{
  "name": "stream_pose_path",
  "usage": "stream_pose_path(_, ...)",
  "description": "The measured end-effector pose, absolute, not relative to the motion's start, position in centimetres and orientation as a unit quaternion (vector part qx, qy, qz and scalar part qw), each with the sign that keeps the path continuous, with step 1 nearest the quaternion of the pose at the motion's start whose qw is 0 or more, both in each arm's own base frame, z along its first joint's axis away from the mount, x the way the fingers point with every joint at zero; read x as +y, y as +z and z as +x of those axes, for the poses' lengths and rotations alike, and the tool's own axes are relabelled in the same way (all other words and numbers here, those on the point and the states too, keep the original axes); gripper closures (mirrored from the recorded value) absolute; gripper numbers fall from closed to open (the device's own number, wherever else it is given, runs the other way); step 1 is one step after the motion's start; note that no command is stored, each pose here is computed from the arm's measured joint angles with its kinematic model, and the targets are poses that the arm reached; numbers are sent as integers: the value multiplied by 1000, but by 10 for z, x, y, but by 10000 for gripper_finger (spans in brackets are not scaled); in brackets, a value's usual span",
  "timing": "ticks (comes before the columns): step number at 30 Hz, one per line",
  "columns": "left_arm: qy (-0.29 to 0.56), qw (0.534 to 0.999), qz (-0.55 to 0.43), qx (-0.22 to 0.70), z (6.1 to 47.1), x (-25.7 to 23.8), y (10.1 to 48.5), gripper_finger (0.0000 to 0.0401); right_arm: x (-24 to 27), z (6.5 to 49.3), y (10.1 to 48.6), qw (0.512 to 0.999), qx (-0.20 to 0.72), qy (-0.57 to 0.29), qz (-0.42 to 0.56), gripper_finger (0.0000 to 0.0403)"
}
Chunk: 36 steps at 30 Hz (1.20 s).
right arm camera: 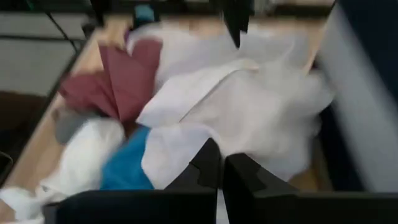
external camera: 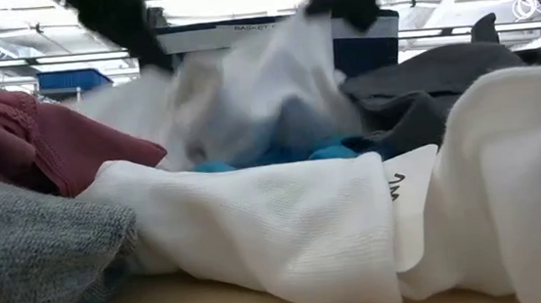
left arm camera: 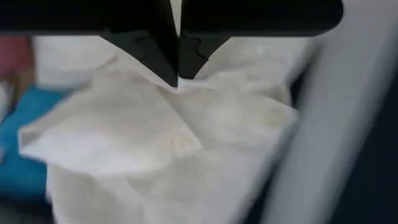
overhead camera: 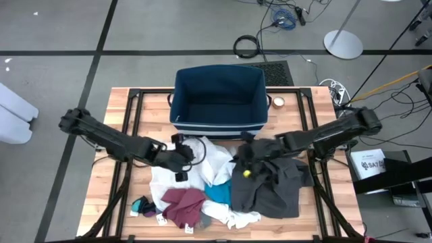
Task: Sort clothes
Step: Put the white shirt into the blue bin
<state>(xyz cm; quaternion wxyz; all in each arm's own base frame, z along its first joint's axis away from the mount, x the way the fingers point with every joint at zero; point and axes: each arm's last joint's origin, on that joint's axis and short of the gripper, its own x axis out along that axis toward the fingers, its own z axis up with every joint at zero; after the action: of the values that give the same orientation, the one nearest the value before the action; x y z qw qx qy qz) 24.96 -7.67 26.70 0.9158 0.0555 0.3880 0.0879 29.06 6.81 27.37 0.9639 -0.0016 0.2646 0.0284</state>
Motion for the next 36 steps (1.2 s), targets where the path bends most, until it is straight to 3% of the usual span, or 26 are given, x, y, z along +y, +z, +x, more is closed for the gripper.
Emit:
stream_pose_path(10, 99, 975, 117, 161, 207, -63, 398, 399, 58, 224, 369, 993, 30, -34, -107, 403)
stream_pose_path(19, 101, 986, 133, -25, 177, -51, 463, 400, 45, 181, 428, 966, -200, -75, -143, 403)
stream_pose_path(30, 69, 973, 170, -141, 156, -47, 513, 401, 42, 156, 447, 944, -292, -30, -148, 403)
stream_pose_path(33, 12, 976, 168, -136, 156, -50, 511, 401, 45, 159, 439, 960, -253, 21, -121, 403)
stream_pose_path(36, -65, 985, 141, -73, 159, -54, 496, 401, 50, 165, 422, 979, -166, 98, -73, 403)
